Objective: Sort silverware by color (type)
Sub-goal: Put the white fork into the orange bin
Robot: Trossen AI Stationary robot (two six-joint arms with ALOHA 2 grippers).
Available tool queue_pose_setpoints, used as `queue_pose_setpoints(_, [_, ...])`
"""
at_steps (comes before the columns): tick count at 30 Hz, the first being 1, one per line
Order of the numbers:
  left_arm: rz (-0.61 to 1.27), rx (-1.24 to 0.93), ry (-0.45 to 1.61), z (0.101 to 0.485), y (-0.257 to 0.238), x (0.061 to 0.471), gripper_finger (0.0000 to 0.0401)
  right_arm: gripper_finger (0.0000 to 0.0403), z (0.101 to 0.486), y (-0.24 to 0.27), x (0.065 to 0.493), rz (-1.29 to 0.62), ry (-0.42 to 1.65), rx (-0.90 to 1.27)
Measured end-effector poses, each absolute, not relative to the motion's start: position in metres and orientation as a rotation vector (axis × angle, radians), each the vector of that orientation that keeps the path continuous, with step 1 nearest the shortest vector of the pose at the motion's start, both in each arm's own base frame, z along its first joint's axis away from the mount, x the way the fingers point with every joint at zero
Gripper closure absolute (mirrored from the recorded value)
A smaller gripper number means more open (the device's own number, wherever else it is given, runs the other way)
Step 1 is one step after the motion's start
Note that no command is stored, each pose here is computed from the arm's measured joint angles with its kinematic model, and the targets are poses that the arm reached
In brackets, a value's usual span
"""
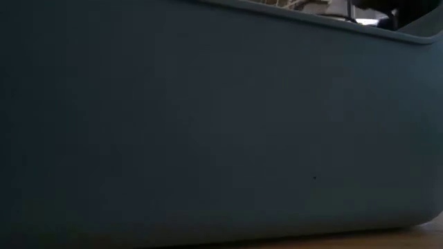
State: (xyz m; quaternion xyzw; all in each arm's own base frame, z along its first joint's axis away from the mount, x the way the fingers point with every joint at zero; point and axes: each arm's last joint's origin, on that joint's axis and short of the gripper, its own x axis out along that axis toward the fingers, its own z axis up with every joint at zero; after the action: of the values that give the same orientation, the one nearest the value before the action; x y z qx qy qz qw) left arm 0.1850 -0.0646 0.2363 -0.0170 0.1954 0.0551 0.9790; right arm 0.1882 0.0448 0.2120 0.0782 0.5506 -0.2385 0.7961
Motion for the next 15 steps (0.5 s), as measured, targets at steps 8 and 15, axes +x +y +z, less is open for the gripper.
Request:
queue_pose_setpoints(8, [0.102,-0.003,0.408,0.234,-0.066,0.186,0.0276,0.0301,0.183,0.032,0.175,-0.565,1.313,0.304])
queue_pose_setpoints(15, [0.101,-0.001,0.409,0.234,-0.066,0.186,0.0276,0.0301,0.16,0.012,0.168,-0.546,1.386,0.434])
